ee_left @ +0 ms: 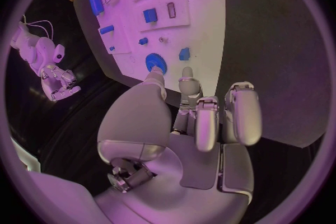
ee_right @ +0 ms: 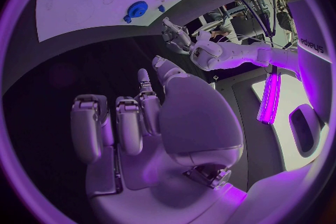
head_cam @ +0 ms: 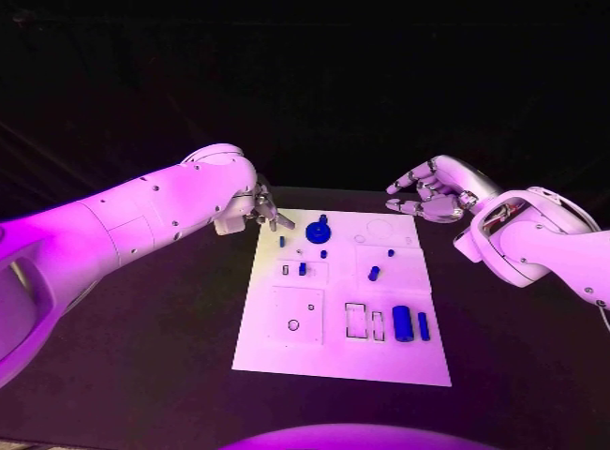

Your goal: Assemble the parts on the task board

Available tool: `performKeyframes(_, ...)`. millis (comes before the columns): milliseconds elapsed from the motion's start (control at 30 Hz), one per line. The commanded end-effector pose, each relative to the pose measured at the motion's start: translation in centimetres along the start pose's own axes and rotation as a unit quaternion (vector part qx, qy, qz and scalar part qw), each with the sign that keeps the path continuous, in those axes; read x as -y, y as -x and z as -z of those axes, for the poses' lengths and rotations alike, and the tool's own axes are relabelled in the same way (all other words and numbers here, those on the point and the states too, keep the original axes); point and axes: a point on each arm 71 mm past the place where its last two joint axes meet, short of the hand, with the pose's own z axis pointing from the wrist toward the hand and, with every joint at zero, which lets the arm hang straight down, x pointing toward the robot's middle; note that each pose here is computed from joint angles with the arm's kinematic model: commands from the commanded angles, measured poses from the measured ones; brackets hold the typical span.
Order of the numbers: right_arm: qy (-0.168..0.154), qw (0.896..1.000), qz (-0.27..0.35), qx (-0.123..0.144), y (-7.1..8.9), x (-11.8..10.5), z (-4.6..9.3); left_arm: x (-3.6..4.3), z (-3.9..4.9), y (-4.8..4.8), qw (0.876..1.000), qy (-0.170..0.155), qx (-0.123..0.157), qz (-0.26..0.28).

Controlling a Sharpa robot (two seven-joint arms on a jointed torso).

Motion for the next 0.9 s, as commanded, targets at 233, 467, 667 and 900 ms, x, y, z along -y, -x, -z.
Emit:
performKeyframes(233,0.004,1.0,0.003,-0.006,-0.2,-0.1,-0.1,0.16,-0.86,-0.89,1.0,0.007,-0.012,-0.024)
performKeyframes(467,0.004,1.0,0.003,-0.007,-0.2,-0.1,-0.1,-0.06,-1.32,-1.33,1.0,0.016,-0.007,-0.02)
performKeyframes(667,0.005,1.0,0.003,-0.008,-0.2,-0.2,-0.1,0.01,-1.52,-1.68,1.0,0.014,-0.01,-0.015)
performKeyframes(900,0.005,1.0,0.003,-0.008,-0.2,-0.2,-0.1,0.06,-1.66,-1.79,1.0,0.013,-0.01,-0.009)
